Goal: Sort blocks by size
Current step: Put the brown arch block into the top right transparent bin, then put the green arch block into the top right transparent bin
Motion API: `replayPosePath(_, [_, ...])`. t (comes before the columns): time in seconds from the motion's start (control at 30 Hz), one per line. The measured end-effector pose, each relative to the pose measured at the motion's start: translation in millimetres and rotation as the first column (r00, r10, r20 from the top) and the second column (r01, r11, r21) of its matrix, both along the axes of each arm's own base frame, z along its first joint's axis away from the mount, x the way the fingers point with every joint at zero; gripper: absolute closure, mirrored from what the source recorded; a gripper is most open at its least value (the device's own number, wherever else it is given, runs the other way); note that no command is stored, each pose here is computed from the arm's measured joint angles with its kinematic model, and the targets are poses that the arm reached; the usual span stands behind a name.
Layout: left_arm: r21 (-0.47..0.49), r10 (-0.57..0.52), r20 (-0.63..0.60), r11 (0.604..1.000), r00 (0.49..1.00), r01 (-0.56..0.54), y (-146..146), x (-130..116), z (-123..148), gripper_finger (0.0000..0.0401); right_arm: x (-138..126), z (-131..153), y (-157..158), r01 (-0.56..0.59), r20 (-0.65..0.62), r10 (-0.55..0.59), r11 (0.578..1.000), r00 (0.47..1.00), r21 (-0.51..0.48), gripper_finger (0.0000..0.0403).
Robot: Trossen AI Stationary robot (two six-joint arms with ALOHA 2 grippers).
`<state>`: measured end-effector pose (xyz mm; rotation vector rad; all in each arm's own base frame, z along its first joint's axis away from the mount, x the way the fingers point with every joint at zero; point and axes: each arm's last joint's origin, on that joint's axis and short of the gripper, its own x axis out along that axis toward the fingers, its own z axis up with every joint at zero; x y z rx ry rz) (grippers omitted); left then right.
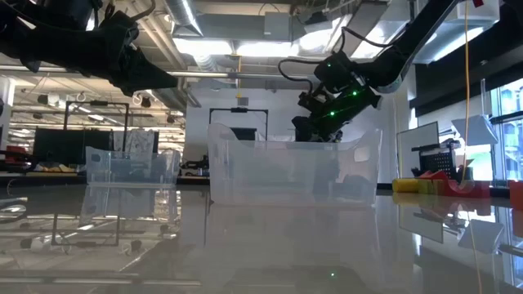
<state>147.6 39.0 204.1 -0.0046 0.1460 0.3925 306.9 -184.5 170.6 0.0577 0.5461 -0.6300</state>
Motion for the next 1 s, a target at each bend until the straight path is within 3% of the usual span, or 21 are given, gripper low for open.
replayPosePath(0.27, [-0.016,0.002,-0.001,1.000,1.000,-0.002,0.0,-0.1,-0.7,0.0396,0.4,0.6,-0.1,-0.002,0.007,0.002,1.000,1.000,-0.002,0.0261])
replayPosePath(0.47, [-0.051,0.018,0.029,0.999,0.999,-0.016,1.3,-0.3,0.6,0.0381,1.7,2.8,-0.3,-0.015,0.030,0.016,1.000,0.999,-0.012,0.0229])
replayPosePath(0.67, [-0.063,0.011,0.010,0.998,1.000,-0.011,0.3,0.7,4.0,0.0299,2.9,4.1,0.1,-0.041,0.049,0.042,0.999,0.998,-0.010,0.0225])
replayPosePath(0.87, [-0.075,-0.051,-0.080,0.996,0.995,0.045,-8.3,5.4,32.1,0.0201,3.1,4.3,0.2,-0.043,0.050,0.044,0.999,0.998,-0.013,0.0225])
replayPosePath(1.0, [-0.142,-0.119,-0.139,0.985,0.983,0.099,-19.9,11.9,49.8,0.0167,3.1,4.3,0.2,-0.043,0.049,0.044,0.999,0.998,-0.013,0.0226])
